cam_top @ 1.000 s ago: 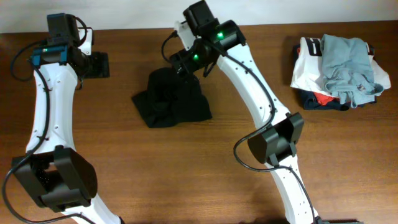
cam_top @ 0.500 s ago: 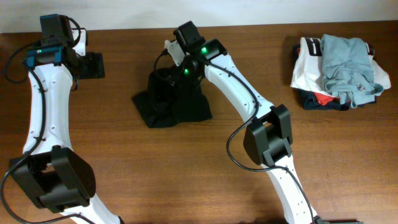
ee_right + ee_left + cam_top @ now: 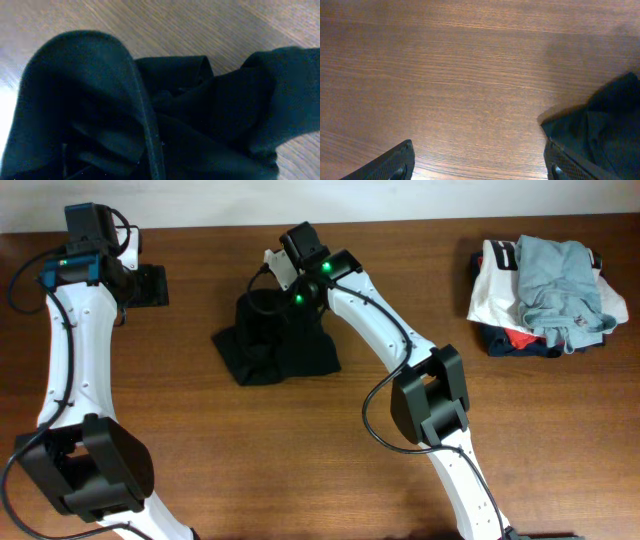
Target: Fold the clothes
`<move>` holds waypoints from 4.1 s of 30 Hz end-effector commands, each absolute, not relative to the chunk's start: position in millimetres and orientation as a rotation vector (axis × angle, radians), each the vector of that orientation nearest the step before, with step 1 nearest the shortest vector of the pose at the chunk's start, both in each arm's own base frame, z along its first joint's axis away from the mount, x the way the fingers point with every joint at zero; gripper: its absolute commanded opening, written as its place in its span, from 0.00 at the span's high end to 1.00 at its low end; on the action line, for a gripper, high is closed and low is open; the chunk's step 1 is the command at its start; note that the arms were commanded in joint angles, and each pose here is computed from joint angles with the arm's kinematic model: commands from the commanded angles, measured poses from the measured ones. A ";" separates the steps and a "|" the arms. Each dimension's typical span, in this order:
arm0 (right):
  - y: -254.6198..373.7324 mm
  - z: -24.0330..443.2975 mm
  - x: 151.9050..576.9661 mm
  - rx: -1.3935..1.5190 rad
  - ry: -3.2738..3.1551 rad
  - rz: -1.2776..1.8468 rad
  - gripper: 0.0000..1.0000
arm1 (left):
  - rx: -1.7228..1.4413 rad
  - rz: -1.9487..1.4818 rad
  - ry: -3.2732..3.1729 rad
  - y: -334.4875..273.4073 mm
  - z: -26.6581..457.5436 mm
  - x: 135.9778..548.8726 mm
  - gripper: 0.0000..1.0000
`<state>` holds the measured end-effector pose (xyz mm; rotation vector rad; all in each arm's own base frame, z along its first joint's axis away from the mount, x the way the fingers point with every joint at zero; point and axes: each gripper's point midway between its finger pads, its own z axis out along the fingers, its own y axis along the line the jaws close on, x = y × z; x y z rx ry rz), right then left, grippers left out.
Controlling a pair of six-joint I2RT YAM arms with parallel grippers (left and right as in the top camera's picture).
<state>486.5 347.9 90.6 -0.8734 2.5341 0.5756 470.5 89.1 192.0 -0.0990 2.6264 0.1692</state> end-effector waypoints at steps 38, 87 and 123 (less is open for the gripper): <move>378.0 137.3 413.1 -0.944 2.630 0.358 0.02 | -0.120 0.155 2.575 89.1 212.9 470.5 0.18; 411.3 75.3 372.8 -0.270 2.898 0.304 0.96 | -0.167 0.140 2.579 109.8 208.2 467.2 0.18; 376.7 229.6 370.3 -0.596 2.605 0.396 0.10 | -0.139 0.056 2.566 98.7 209.4 471.2 0.17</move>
